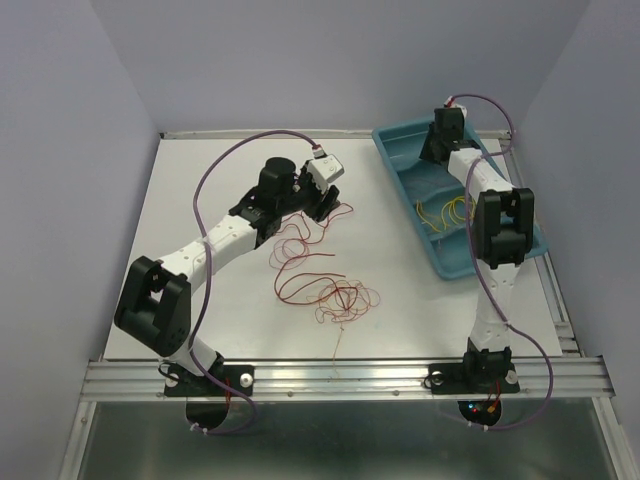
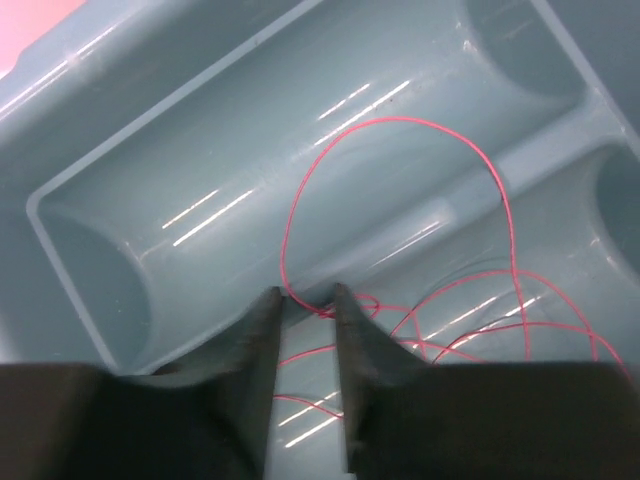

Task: Untangle the cables
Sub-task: Place the cable in the bin.

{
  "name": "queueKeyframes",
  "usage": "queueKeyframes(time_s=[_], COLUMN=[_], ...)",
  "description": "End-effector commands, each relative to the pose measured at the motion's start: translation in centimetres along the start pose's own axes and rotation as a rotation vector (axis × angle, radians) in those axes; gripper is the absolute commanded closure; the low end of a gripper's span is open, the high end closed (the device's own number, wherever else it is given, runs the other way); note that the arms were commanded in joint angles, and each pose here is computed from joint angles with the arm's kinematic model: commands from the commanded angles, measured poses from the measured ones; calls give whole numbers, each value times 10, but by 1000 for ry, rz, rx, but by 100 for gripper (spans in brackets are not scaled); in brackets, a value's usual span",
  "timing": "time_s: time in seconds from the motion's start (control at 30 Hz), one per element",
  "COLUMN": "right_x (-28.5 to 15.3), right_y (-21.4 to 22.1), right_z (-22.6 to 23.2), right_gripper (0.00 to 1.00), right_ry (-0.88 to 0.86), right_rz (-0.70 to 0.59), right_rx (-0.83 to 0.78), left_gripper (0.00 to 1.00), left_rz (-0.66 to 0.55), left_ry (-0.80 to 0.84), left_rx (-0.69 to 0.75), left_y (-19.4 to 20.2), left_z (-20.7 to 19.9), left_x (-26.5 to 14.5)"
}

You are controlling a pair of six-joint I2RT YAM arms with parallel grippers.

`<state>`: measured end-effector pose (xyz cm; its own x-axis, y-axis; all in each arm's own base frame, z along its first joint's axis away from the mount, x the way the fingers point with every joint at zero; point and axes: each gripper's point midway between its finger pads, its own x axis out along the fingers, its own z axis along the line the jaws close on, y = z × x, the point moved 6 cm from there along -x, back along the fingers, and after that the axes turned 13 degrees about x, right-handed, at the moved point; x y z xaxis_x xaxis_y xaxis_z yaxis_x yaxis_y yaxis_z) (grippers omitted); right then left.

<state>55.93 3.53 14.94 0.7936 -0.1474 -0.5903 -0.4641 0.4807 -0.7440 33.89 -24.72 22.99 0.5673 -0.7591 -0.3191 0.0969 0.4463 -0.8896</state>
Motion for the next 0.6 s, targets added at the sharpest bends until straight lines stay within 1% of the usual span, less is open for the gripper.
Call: queueKeyframes(time_s=[0.0,0.07,0.1,0.27,0.47,0.57], right_x=[2,1,0,-6,-20,-25], right_y=[-19,-17,-18,-20,-23,-17], right_z=[5,3,2,4,1,-4], right_gripper=[75,82,88,100,100,100], right_ry=[-13,-3,-3,-15,-14,-7], right_rz=[-58,-57,-58,-66,-75,-67], right_rx=[-5,2,12,25,41,58], left_gripper=[39,39,39,39,39,39], left_rz=[-56,-56,-56,-56,-62,-62], left_ry=[-9,-7,-3,-3,4,11], left_rx=[24,20,21,20,18,13], left_y=[-10,-9,-9,-9,-10,-9], left_z=[5,4,4,5,4,3], left_x=[-3,-2,-2,-2,-4,-4])
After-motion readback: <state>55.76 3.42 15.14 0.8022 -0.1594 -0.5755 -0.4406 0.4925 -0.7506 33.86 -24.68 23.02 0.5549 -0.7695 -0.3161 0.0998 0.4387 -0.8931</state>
